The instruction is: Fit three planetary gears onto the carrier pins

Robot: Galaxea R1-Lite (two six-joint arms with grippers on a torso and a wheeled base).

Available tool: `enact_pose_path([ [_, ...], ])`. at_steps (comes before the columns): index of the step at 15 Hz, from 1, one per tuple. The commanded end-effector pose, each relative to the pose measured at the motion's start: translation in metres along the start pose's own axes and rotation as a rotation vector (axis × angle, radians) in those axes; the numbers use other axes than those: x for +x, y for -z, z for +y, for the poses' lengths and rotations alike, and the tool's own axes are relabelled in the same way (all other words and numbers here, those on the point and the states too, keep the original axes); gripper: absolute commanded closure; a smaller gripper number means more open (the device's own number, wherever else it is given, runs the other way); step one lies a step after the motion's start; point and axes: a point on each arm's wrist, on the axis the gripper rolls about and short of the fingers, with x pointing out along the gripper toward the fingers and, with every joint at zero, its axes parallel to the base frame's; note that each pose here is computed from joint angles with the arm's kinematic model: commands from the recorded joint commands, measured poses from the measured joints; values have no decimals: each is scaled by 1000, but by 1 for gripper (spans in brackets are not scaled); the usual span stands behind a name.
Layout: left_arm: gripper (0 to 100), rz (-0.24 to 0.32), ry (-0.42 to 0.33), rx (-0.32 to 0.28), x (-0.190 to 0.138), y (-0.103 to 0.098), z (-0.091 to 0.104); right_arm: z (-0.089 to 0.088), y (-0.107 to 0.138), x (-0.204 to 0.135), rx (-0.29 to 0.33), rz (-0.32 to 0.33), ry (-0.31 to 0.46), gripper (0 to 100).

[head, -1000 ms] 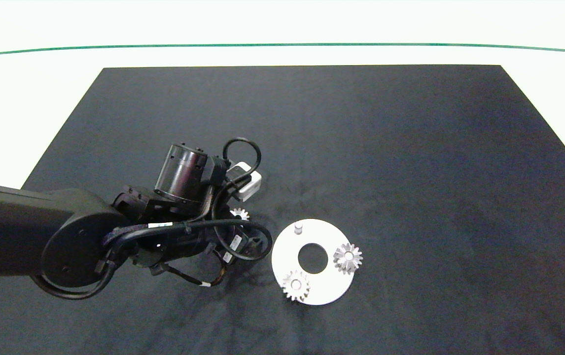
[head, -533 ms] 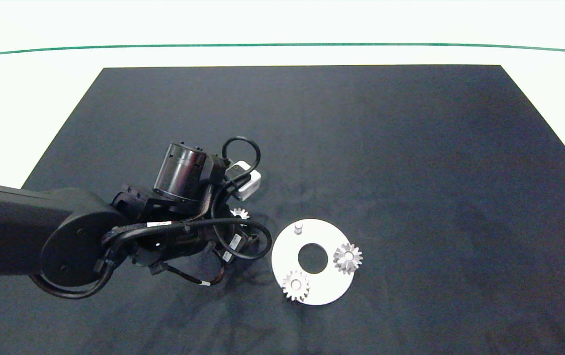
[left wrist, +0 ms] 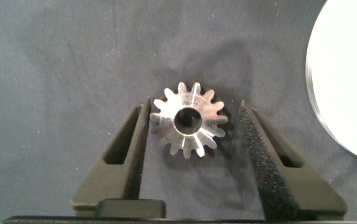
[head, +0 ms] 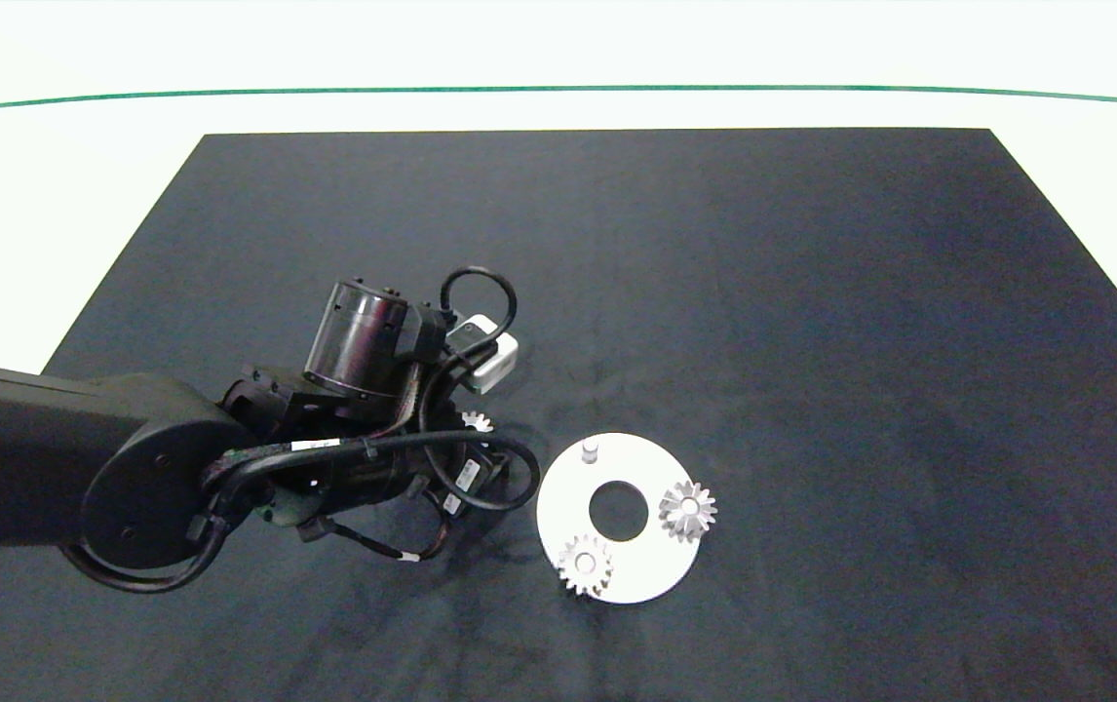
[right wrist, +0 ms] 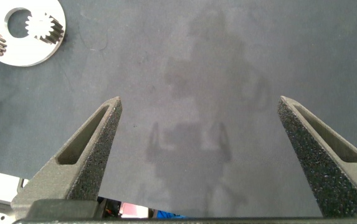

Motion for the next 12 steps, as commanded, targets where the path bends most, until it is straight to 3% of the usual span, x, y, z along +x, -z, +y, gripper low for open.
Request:
enact_pose_path([
  [1, 50, 1, 2, 1, 0, 1, 0, 0, 0, 0, -1, 3, 1, 0],
  [12, 73, 12, 12, 5, 1, 5, -2, 0, 0, 0, -1, 3, 1, 0],
])
